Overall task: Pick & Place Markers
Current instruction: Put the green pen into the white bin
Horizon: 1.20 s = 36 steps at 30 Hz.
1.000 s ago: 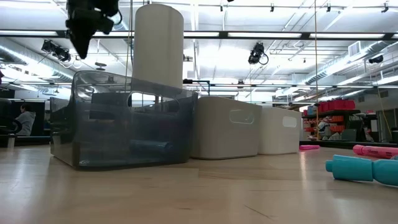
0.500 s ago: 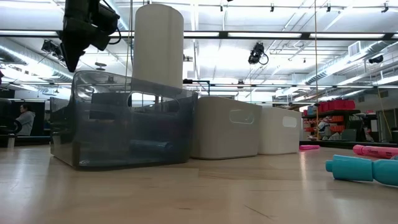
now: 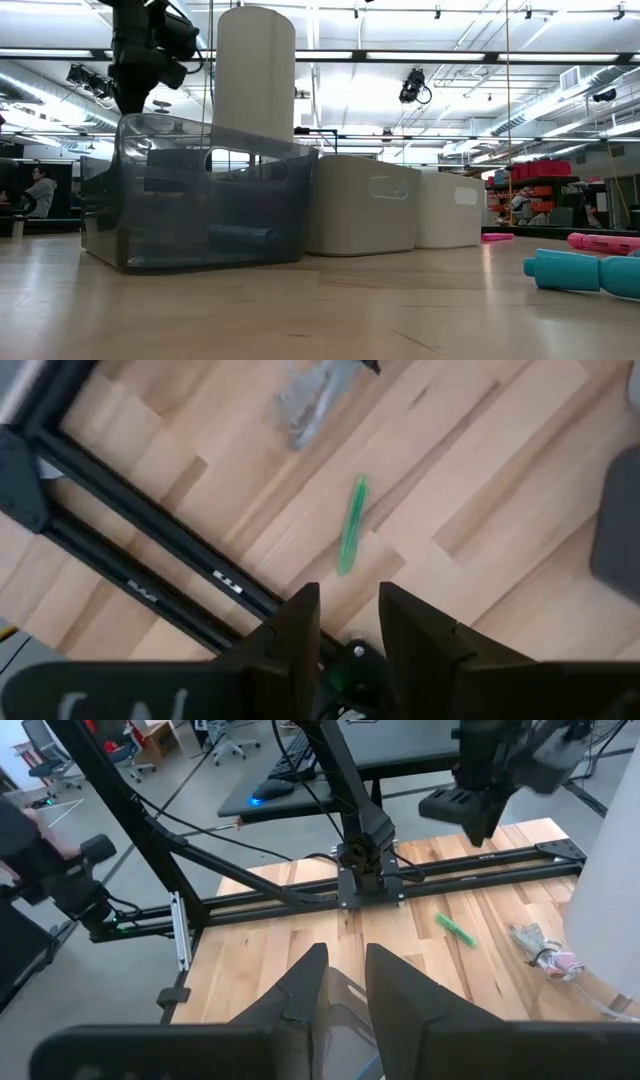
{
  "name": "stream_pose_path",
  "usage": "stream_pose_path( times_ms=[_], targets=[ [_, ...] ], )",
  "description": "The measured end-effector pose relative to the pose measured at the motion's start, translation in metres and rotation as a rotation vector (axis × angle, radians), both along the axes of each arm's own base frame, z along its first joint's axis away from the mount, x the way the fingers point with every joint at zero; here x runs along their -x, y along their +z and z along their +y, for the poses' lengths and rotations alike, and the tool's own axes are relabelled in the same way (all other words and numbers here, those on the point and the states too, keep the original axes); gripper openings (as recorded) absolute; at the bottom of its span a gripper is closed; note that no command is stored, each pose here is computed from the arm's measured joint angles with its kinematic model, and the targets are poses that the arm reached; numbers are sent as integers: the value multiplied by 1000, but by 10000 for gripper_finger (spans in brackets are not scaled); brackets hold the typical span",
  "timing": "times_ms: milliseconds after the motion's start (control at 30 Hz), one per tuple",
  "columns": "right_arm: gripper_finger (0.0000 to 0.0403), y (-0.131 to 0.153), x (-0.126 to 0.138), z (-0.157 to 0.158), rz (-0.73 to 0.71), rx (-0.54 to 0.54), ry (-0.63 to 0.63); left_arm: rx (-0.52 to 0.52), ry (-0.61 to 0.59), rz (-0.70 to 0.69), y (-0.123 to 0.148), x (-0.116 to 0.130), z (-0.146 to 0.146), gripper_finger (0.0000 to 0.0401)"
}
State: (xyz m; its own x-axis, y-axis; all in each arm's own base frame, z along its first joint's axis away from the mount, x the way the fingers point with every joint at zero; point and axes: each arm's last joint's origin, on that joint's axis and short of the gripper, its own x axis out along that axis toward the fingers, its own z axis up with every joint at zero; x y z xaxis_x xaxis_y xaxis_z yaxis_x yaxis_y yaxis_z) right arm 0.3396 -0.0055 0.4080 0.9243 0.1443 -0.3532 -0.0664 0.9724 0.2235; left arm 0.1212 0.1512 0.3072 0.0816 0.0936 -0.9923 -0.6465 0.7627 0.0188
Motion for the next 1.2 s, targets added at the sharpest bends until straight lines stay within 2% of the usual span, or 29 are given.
stream_pose_path(
  times_ms=[300,667,1000,1200],
  targets=[
    [73,0,0,0,0,0,0,28,-81,38,-48,-11,-9,112],
    [73,0,0,0,0,0,0,36,-103,48,-102,-14,-21,112],
    [73,0,0,0,3,-18,-7,-13,-124,21,-117,-19,-23,112],
    [73,0,0,0,4,-24,-9,36,-134,41,-126,-23,-21,112]
  ],
)
